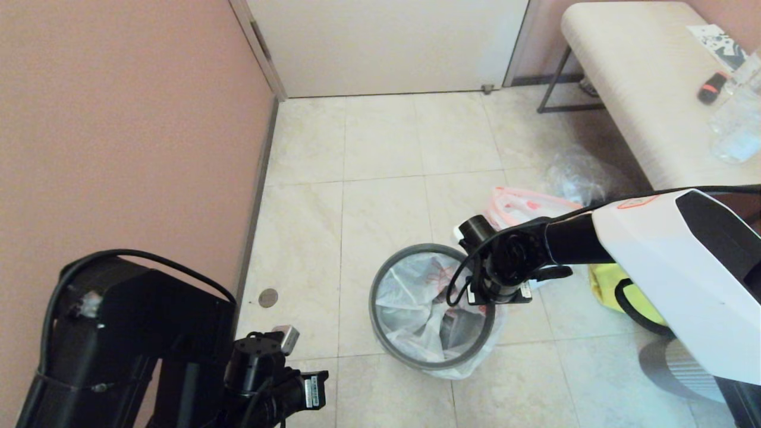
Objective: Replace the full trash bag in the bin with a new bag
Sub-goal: Place the trash can ring on the trash can
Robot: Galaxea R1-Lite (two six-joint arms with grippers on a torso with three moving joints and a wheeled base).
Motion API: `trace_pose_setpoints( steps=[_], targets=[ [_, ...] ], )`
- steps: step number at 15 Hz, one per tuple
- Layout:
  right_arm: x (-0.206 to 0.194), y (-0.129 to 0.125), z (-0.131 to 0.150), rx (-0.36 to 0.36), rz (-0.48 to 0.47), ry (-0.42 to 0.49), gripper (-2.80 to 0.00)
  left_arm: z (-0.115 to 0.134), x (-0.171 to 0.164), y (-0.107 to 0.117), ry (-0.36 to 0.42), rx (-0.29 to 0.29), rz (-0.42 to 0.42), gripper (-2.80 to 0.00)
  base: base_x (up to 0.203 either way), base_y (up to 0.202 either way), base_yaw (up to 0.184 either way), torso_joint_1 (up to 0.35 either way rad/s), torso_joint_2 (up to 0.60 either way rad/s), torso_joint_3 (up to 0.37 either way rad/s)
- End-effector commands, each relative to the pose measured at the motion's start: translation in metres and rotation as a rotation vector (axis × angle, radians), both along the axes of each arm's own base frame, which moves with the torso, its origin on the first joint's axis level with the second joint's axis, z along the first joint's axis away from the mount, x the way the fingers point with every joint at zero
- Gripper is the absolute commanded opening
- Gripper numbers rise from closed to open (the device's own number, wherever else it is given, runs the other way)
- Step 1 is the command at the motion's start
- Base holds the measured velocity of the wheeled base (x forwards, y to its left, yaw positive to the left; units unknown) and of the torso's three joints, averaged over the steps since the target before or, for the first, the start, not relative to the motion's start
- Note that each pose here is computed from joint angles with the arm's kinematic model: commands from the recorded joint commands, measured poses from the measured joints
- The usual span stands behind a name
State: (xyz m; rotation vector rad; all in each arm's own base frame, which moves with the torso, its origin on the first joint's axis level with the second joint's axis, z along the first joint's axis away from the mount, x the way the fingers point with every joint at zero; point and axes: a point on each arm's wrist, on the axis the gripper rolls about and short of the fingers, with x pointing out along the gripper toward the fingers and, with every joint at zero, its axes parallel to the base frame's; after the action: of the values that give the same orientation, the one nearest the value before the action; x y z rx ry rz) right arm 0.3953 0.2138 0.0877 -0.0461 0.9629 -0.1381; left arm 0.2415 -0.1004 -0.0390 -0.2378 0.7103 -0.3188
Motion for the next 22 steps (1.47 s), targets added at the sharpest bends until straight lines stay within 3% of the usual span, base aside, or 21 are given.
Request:
trace_pose_setpoints(
  steps=[1, 2, 3, 8, 11, 12, 14, 16, 18, 19, 22],
  targets=[
    [0.002, 0.003, -0.002, 0.001, 0.001, -0.003, -2.8, 0.0, 0.0, 0.0, -0.006, -0.004, 0.002, -2.8, 0.0, 0.0, 0.0, 0.0, 0.0, 0.0],
    [0.001, 0.003, -0.001, 0.001, 0.001, -0.003, -2.8, 0.001, 0.001, 0.0, -0.007, -0.005, 0.002, -2.8, 0.0, 0.0, 0.0, 0.0, 0.0, 0.0],
    [0.002, 0.003, -0.001, 0.002, 0.001, -0.005, 0.0, 0.001, 0.001, 0.0, -0.007, -0.005, 0.002, -2.8, 0.0, 0.0, 0.0, 0.0, 0.0, 0.0],
    [-0.014, 0.005, 0.018, 0.007, 0.019, -0.014, 0.0, 0.001, 0.001, 0.0, -0.007, -0.005, 0.002, -2.8, 0.0, 0.0, 0.0, 0.0, 0.0, 0.0],
    [-0.04, -0.007, 0.037, 0.008, 0.031, 0.017, 0.0, 0.001, 0.0, 0.0, -0.006, -0.004, 0.002, -2.8, 0.0, 0.0, 0.0, 0.0, 0.0, 0.0],
    [-0.049, -0.014, 0.042, 0.042, 0.048, 0.037, -2.8, 0.001, -0.001, 0.0, -0.004, -0.004, 0.001, -2.8, 0.0, 0.0, 0.0, 0.0, 0.0, 0.0],
    [-0.052, -0.021, 0.05, 0.248, 0.143, 0.06, -2.8, 0.005, -0.002, 0.0, -0.011, -0.011, -0.004, -2.8, 0.0, 0.0, 0.0, 0.0, 0.0, 0.0],
    [-0.047, -0.025, 0.055, 0.405, 0.231, 0.059, -2.8, 0.012, -0.005, 0.001, -0.023, -0.021, -0.008, -2.8, 0.0, 0.0, 0.0, 0.0, 0.0, 0.0],
    [-0.045, -0.034, 0.061, 0.494, 0.312, 0.076, -2.8, 0.037, -0.008, 0.002, -0.097, -0.057, -0.008, -2.8, 0.0, 0.0, 0.0, 0.0, 0.0, 0.0],
    [-0.042, -0.039, 0.06, 0.505, 0.331, 0.082, -2.8, 0.055, -0.009, 0.001, -0.161, -0.087, -0.015, -2.8, 0.0, 0.0, 0.0, 0.0, 0.0, 0.0],
    [-0.032, -0.059, 0.055, 0.565, 0.338, 0.113, -2.8, 0.11, 0.009, -0.019, -0.417, -0.176, -0.098, -2.8, 0.0, 0.0, 0.0, 0.0, 0.0, 0.0]
  ],
)
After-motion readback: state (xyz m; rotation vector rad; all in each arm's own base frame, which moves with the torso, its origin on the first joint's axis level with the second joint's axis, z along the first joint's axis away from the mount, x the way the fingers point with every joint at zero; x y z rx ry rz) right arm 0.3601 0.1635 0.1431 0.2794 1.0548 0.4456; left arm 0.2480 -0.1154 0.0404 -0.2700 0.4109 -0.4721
